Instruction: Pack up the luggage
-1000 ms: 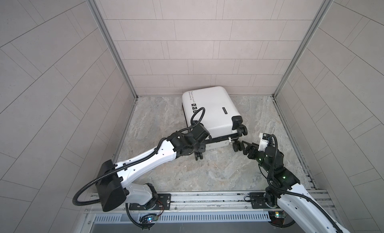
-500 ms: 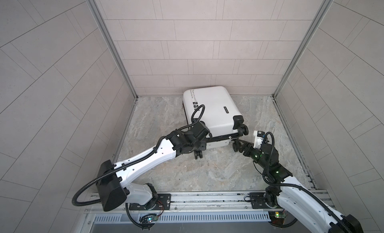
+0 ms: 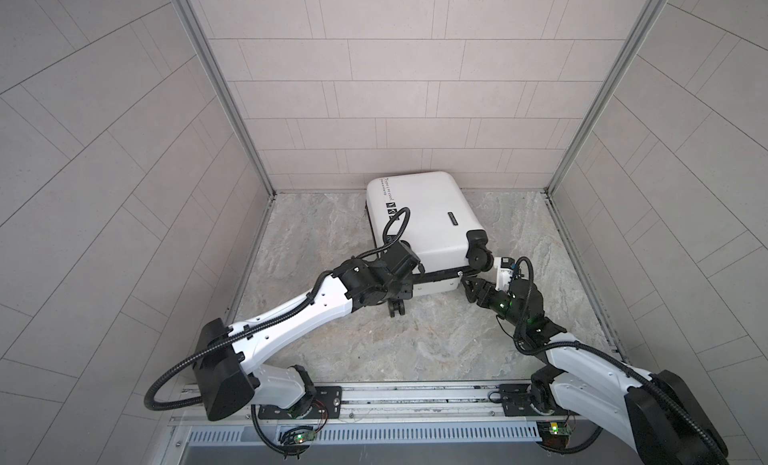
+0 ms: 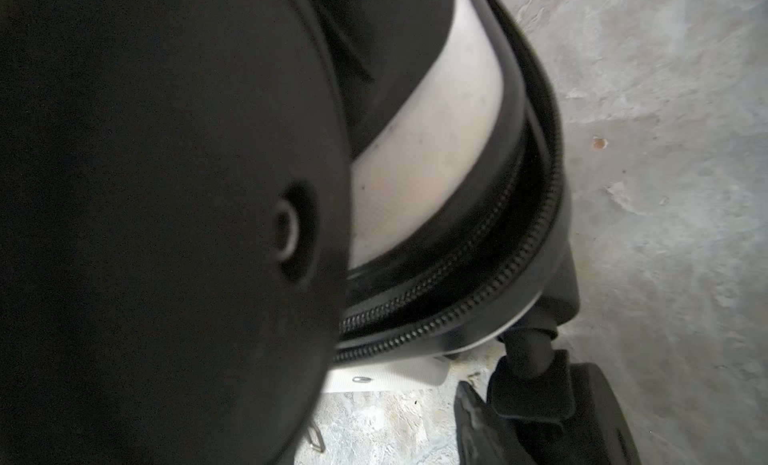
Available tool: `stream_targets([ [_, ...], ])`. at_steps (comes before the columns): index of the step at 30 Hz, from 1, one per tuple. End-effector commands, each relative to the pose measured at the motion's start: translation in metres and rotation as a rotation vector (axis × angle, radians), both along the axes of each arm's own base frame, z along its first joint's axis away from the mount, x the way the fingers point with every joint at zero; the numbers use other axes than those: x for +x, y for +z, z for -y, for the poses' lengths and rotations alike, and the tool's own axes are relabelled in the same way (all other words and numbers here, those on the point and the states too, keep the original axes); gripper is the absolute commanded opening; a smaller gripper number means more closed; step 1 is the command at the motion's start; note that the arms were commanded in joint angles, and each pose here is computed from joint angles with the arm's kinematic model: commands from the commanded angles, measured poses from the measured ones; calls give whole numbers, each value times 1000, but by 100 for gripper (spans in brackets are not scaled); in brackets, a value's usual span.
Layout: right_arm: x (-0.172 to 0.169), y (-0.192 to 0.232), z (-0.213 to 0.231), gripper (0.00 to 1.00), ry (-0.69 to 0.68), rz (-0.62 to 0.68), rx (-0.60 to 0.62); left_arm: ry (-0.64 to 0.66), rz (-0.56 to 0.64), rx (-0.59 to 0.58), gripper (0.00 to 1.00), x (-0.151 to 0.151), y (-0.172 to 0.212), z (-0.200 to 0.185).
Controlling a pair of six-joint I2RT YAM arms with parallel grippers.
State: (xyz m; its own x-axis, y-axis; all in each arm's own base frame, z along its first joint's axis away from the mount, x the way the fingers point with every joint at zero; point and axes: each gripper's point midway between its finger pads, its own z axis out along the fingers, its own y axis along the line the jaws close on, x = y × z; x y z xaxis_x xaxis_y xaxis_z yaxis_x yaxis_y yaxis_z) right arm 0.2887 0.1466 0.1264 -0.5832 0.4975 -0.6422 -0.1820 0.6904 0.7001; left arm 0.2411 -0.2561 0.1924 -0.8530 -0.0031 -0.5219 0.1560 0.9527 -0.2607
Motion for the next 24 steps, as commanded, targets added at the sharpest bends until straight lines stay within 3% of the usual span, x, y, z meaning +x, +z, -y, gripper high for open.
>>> stream_targets([
  [1,6,28,-13,60,43,83,60,-59,179,-154,0,18,65,28],
  [24,11,31,-33,47,97,79,75,-59,177,-154,0,17,62,27],
])
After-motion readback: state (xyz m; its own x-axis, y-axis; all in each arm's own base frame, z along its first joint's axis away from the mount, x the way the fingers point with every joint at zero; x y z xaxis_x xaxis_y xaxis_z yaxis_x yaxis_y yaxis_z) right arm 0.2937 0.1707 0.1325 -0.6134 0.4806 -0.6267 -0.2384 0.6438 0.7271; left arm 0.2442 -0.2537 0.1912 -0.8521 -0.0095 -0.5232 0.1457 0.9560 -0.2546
